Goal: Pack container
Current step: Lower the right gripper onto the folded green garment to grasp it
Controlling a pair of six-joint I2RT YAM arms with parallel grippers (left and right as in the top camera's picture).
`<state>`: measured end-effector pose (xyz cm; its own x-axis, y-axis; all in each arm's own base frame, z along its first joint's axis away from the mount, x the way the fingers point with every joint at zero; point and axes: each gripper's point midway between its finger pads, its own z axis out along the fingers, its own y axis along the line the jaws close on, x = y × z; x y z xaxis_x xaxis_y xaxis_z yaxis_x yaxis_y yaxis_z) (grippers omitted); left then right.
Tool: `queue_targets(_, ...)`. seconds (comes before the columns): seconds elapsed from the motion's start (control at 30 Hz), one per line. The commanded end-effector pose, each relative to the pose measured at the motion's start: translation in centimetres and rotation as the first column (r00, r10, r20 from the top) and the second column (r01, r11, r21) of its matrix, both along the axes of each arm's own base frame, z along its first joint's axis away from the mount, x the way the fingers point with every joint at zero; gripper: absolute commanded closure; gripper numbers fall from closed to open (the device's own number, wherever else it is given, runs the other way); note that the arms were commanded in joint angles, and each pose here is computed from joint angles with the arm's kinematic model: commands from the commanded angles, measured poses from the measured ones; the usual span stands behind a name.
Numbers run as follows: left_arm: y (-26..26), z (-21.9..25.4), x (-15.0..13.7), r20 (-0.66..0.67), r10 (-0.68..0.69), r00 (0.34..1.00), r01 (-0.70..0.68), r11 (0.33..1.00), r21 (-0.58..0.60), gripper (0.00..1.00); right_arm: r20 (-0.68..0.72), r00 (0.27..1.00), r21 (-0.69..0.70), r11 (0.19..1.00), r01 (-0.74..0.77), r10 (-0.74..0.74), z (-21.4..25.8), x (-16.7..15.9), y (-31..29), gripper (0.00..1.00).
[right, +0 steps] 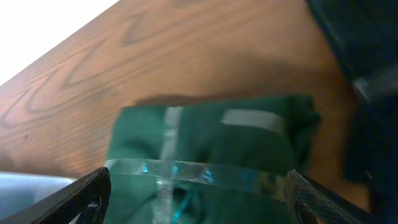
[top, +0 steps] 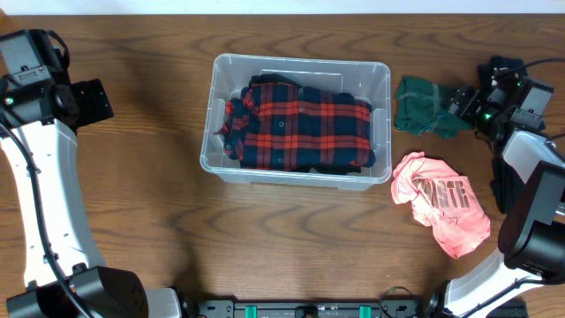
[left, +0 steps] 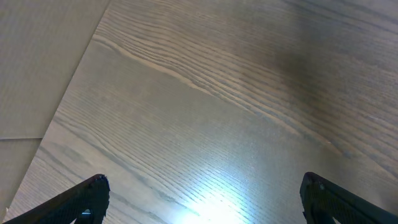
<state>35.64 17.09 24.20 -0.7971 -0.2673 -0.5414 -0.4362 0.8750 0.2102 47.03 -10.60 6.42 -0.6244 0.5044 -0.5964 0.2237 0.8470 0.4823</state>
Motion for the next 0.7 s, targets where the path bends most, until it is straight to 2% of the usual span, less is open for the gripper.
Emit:
queue_targets(0.0, 0.2, -0.3, -0.2, -0.016, -0.002, 1.0, 0.002, 1.0, 0.007, 0.02, -0.06, 0.989, 0.018, 0.99, 0.139, -0.137, -0.8, -0.4, -2.0, 0.13)
queue_targets(0.43, 0.1, -0.3, -0.2, -0.016, -0.002, 1.0, 0.002, 1.0, 0.007, 0.02, -0.143, 0.98, -0.002, 0.99, 0.143, -0.142, -2.4, -1.7, -1.6, 0.15)
queue_targets(0.67, 0.1, -0.3, -0.2, -0.016, -0.002, 1.0, 0.002, 1.0, 0.007, 0.02, -0.184, 0.974, 0.003, 0.991, 0.136, -0.133, -5.1, -1.7, -1.2, 0.18)
